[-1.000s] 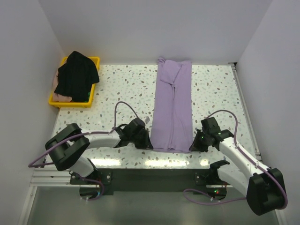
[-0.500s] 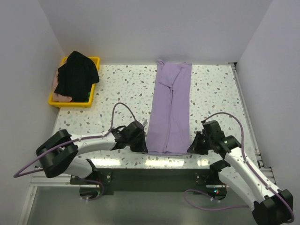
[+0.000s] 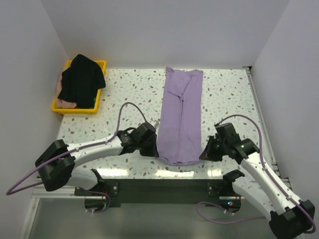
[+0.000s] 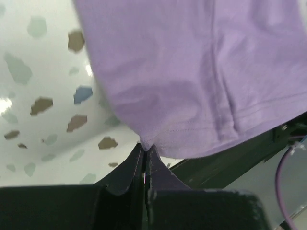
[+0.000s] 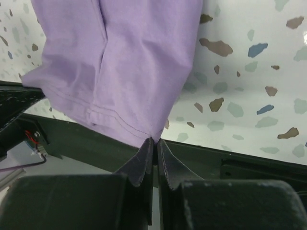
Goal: Fold and stack the t-shirts
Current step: Fold the tshirt
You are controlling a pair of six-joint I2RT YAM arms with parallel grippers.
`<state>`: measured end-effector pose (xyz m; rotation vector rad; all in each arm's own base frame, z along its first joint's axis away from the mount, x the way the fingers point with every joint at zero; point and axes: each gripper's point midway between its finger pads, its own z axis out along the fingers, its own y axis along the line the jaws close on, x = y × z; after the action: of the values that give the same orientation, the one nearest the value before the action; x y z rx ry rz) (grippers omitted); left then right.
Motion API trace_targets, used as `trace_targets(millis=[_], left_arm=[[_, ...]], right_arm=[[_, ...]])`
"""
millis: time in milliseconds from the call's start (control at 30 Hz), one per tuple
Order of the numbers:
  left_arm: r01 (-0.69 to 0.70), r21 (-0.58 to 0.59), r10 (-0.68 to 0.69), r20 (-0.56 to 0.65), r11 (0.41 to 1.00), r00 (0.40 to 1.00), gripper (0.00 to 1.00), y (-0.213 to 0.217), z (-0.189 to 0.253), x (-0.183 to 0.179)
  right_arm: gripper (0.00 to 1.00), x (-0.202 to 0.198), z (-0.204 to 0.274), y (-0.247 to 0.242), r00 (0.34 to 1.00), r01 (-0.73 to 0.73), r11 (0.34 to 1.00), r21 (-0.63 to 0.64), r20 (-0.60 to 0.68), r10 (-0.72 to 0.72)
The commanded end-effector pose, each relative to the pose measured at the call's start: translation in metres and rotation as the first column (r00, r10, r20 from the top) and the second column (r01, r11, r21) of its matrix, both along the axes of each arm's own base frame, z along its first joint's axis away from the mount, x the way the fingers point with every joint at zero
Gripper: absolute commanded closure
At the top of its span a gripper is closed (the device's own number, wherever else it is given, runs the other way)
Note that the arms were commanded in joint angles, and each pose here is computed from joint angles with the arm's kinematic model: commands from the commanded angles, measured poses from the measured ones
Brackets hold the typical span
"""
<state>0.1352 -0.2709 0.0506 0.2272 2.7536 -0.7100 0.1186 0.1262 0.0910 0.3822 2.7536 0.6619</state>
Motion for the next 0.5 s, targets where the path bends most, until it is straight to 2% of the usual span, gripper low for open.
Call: trace_targets(millis=[0,67,100,200,467], left_arm=[[-0.027,-0.022,0.029,0.094,0.999,0.995,1.00,-0.012,0.028,0.047],[-0.036,-0.011,0.037,0.092,0.999,0.995,1.00,-0.015,0.026,0.063],[-0.059,-0.035,0.063,0.111,0.998,0.992,1.00,-0.020,0.038,0.080],[-0.093,-0.068,0.101,0.125,0.993,0.987,1.00,-0.030,0.044,0.111],[-0.177,-0.075,0.186,0.122,0.981,0.975,1.00,-0.049,0.032,0.186]], right_arm=[[1.00,0.035,0.021,0.007,0.996,0.005,1.000,-0.011,0.084,-0.004],[1.00,0.060,0.031,0.009,0.989,0.043,0.999,-0.022,0.141,-0.039],[1.00,0.067,0.026,0.012,0.992,0.046,0.998,-0.038,0.121,-0.041],[1.00,0.102,0.039,0.017,0.979,0.091,0.995,-0.042,0.188,-0.081],[1.00,0.189,0.039,0.022,0.946,0.211,0.975,-0.074,0.268,-0.185]])
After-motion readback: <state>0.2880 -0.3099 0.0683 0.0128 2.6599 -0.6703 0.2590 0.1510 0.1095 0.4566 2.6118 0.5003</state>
